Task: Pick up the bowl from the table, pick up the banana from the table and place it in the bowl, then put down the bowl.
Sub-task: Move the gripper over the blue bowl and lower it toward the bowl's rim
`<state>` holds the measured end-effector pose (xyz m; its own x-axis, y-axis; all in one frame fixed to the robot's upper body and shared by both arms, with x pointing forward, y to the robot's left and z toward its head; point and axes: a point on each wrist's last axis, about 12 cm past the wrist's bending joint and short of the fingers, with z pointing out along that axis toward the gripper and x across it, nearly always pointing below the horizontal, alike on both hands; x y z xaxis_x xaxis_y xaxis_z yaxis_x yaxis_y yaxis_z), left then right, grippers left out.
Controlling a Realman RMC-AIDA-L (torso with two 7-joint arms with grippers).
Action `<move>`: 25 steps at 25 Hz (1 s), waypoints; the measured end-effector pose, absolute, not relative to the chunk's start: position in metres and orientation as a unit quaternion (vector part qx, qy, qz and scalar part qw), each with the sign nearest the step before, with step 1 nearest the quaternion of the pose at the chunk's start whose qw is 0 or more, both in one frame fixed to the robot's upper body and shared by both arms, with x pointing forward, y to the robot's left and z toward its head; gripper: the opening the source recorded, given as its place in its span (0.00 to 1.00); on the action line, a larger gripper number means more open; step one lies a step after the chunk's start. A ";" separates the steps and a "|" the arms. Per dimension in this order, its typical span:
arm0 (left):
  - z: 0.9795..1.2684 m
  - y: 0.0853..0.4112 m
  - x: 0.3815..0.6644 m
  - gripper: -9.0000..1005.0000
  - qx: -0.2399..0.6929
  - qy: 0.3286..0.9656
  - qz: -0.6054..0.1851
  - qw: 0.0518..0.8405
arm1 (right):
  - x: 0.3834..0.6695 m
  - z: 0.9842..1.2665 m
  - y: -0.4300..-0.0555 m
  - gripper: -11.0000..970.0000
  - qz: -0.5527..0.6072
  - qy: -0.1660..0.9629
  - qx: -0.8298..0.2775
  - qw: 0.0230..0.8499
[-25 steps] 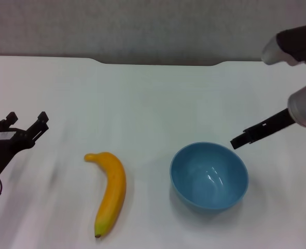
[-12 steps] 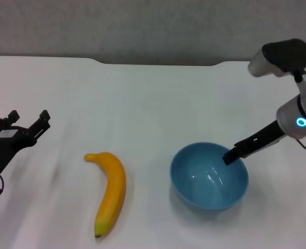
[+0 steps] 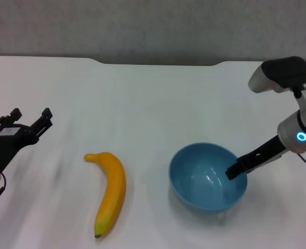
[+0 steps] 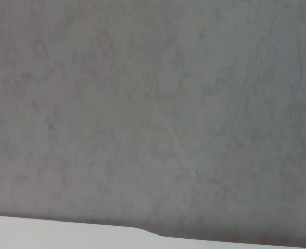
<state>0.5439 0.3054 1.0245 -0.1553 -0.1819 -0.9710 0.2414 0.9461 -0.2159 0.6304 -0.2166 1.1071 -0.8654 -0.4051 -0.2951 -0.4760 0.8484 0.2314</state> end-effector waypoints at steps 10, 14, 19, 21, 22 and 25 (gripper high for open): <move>1.025 0.304 0.544 0.88 0.020 0.741 -0.164 0.650 | 0.630 1.097 -0.219 0.54 0.144 0.957 -0.219 0.125; 1.025 0.304 0.545 0.88 0.020 0.741 -0.164 0.651 | 0.630 1.093 -0.219 0.53 0.142 0.957 -0.216 0.128; 1.026 0.304 0.545 0.88 0.021 0.740 -0.165 0.651 | 0.630 1.089 -0.218 0.53 0.138 0.958 -0.216 0.128; 1.026 0.304 0.546 0.88 0.021 0.740 -0.166 0.652 | 0.630 1.088 -0.216 0.46 0.135 0.958 -0.218 0.130; 1.026 0.304 0.546 0.88 0.021 0.740 -0.166 0.652 | 0.630 1.088 -0.216 0.38 0.134 0.958 -0.218 0.133; 1.026 0.304 0.545 0.88 0.020 0.741 -0.165 0.651 | 0.630 1.086 -0.215 0.27 0.139 0.957 -0.214 0.140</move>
